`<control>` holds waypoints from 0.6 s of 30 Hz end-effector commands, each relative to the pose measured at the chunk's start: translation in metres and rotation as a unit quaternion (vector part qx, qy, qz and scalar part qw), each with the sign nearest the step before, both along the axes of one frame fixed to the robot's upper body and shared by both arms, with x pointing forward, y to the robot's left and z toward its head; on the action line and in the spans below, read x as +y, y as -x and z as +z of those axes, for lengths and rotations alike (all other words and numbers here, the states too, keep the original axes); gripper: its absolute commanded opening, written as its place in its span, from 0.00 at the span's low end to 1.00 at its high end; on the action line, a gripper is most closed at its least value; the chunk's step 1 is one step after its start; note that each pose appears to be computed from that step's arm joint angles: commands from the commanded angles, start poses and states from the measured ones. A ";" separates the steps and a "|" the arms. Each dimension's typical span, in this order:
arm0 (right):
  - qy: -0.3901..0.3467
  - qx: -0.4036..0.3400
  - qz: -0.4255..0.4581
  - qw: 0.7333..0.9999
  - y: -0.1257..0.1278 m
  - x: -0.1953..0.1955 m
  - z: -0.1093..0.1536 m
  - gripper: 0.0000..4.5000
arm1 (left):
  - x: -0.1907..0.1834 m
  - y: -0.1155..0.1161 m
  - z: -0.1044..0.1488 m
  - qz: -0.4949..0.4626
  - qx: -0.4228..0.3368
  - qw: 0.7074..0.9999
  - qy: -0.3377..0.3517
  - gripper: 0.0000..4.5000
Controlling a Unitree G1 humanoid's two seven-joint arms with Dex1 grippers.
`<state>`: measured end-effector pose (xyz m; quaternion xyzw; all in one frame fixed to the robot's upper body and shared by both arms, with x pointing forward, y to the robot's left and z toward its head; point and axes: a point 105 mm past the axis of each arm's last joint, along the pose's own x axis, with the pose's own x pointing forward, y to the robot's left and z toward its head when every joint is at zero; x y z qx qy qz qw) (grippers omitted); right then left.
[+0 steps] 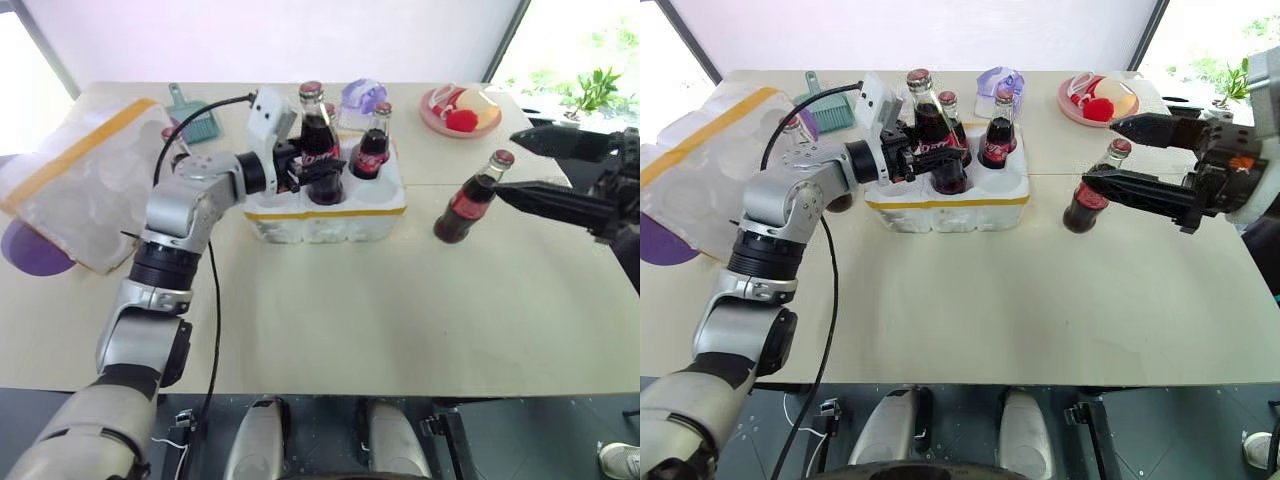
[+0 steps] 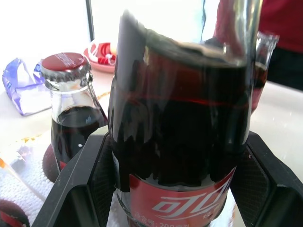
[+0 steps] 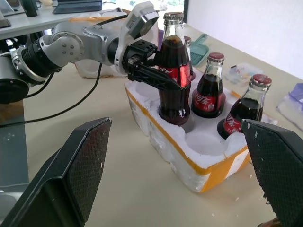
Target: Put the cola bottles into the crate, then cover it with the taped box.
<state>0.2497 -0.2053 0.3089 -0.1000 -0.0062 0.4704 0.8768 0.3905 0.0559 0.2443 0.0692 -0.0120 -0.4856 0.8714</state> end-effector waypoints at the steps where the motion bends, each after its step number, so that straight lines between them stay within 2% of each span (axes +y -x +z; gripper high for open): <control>1: -0.001 -0.034 -0.006 0.999 0.003 0.000 0.009 1.00 | -0.013 0.005 0.006 -0.022 -0.045 0.998 -0.040 0.59; 7: -0.007 -0.042 -0.006 0.999 -0.003 0.004 0.009 1.00 | -0.016 -0.008 -0.025 0.026 -0.010 0.998 -0.050 0.59; 9: -0.005 -0.041 -0.002 0.999 -0.004 0.006 0.007 1.00 | -0.014 -0.009 -0.030 0.039 0.001 0.998 -0.045 0.82; 11: -0.003 -0.040 0.001 0.999 -0.004 0.007 0.006 1.00 | -0.010 -0.006 -0.029 0.045 0.003 0.998 -0.037 0.99; 15: 0.002 -0.040 0.004 0.999 -0.006 0.007 0.005 1.00 | 0.003 0.004 -0.018 0.053 -0.004 0.999 -0.011 0.99; 18: 0.007 -0.040 0.006 0.999 -0.008 0.006 0.005 1.00 | 0.039 0.033 0.008 0.049 -0.009 0.996 0.070 0.99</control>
